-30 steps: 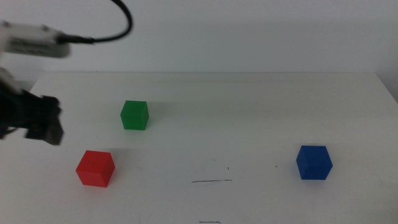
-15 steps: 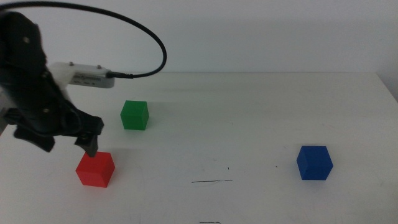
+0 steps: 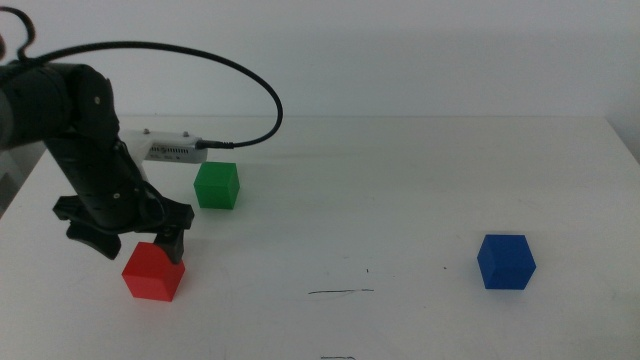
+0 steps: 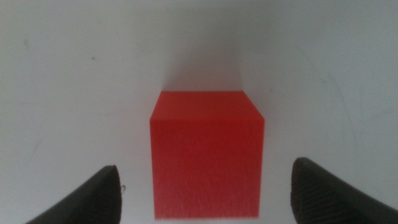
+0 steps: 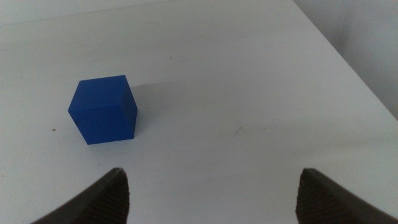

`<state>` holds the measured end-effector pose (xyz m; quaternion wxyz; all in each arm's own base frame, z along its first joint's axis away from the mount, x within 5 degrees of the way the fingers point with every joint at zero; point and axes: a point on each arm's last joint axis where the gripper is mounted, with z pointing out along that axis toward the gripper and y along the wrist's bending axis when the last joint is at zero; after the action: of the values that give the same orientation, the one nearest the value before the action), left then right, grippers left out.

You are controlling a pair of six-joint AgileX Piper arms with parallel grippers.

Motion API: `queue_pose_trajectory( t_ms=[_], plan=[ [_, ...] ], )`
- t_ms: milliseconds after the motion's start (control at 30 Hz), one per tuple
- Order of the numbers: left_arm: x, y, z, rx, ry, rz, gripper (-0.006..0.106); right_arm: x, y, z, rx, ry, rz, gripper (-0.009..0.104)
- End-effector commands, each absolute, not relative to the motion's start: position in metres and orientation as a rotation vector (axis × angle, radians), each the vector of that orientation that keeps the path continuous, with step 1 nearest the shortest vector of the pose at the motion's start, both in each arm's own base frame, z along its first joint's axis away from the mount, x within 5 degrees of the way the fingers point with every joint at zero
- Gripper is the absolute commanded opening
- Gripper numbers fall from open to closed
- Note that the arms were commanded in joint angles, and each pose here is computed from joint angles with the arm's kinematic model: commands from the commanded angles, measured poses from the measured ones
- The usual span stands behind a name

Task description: Stack red cubes first, then green, then blue cubes in a specific spot.

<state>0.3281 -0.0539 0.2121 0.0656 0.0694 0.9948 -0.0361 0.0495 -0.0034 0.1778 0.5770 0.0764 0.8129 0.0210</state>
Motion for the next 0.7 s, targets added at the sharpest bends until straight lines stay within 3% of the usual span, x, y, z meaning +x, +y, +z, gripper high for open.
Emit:
queue_pose_trajectory(
  t_ms=[0,467,667],
  plan=[
    [0.331,-0.057,0.227,0.208,2.932,-0.134,0.092,0.05,-0.004,0.195,0.15,1.782,0.038,0.078],
    [0.343,-0.061,0.195,0.239,2.988,-0.154,0.092,0.05,-0.004,0.195,0.15,1.782,0.037,0.078],
    [0.344,-0.061,0.189,0.244,3.003,-0.153,0.081,0.05,-0.004,0.195,0.15,1.782,0.037,0.078]
  ],
)
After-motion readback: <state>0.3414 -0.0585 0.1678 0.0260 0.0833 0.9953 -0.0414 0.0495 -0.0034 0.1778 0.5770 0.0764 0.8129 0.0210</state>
